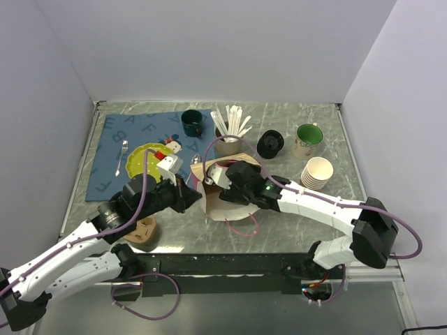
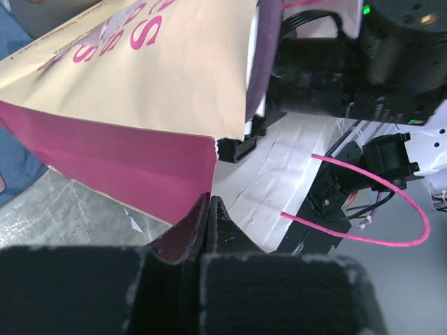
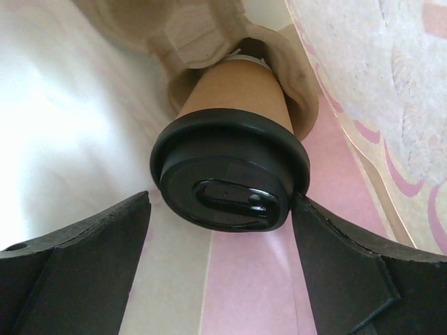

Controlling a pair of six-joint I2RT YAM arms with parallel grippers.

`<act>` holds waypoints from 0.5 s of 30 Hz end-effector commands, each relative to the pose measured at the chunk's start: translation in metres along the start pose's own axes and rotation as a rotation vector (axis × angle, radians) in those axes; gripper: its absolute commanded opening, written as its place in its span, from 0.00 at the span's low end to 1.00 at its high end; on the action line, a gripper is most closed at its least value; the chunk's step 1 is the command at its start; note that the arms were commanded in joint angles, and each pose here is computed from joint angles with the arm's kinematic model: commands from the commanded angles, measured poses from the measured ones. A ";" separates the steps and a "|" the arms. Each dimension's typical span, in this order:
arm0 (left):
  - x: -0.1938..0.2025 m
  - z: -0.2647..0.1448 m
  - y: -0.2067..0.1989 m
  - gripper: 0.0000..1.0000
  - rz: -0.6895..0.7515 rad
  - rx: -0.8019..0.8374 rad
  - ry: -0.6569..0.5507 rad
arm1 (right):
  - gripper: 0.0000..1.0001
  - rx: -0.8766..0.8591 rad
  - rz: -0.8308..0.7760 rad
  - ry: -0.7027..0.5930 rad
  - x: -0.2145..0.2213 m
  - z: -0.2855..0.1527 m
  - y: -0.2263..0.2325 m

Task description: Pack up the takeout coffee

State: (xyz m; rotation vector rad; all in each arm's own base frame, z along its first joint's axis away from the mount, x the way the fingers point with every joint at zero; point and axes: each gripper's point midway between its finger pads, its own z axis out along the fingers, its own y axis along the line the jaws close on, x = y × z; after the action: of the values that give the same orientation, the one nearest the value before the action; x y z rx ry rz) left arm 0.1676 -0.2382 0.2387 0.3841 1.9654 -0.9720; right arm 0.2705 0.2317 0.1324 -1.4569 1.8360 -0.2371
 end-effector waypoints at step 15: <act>-0.041 0.003 -0.035 0.01 -0.049 0.064 -0.016 | 0.84 -0.087 0.154 -0.054 -0.012 -0.078 -0.016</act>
State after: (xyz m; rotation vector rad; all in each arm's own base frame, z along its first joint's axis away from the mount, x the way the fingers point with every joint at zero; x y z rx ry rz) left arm 0.1751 -0.2515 0.2627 0.3759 1.9645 -1.0003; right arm 0.2398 0.2148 0.1739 -1.4262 1.9113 -0.1119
